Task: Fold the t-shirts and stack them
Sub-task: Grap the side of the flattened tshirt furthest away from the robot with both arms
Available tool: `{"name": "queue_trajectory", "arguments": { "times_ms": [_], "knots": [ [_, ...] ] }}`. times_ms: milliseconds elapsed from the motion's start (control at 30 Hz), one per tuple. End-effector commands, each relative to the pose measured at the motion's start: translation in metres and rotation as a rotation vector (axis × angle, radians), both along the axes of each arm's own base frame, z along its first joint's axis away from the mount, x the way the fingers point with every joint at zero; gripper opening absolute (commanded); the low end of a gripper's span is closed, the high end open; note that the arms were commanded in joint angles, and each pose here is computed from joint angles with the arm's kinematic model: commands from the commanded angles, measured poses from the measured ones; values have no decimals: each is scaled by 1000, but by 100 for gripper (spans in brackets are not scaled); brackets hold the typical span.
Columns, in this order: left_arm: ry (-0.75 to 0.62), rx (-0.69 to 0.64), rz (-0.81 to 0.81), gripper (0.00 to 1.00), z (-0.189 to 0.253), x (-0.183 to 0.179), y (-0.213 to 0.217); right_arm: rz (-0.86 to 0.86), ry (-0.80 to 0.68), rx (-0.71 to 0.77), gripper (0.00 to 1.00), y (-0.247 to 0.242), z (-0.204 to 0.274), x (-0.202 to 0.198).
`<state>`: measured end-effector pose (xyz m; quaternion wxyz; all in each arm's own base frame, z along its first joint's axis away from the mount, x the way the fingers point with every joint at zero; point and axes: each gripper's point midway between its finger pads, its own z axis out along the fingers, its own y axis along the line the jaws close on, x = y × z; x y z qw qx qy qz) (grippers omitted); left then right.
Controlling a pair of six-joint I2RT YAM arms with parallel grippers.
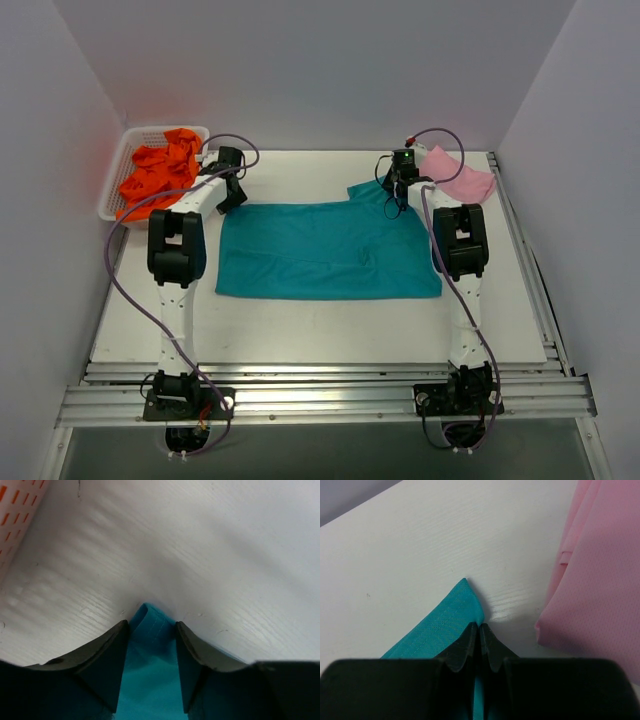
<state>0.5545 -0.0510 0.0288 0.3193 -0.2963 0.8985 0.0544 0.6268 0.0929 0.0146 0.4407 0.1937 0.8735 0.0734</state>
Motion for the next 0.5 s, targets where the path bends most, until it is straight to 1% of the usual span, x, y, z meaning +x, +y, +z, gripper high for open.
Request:
{"name": "queue_trajectory", "arguments": {
  "times_ms": [0,33,67,100,200,267,300,367,400,467],
  "knots": [
    [14,-2,-16,49,0,5,-1,11,182,-32,0,-7,-41,-35],
    [19,-3,-17,39,-3,5,-1,11,184,-32,0,-7,-42,-35],
    [15,-3,-17,33,-1,7,-1,10,184,-33,0,-8,-42,-35],
    [16,-4,-18,30,-2,7,-2,11,184,-34,0,-8,-42,-35],
    [17,-10,-17,25,-3,8,0,10,179,-36,0,-7,-39,-35],
    [10,-8,-17,17,1,8,1,9,167,-35,0,-7,-37,-34],
    [9,-9,-18,15,2,7,1,9,165,-35,0,-8,-36,-35],
    [-14,0,-19,11,14,8,2,10,159,-33,0,-7,-34,-34],
    [-21,1,-19,6,17,8,2,10,153,-32,0,-7,-30,-34],
    [-43,0,-26,3,30,9,2,14,143,-30,0,-4,-23,-33]
  ]
}}
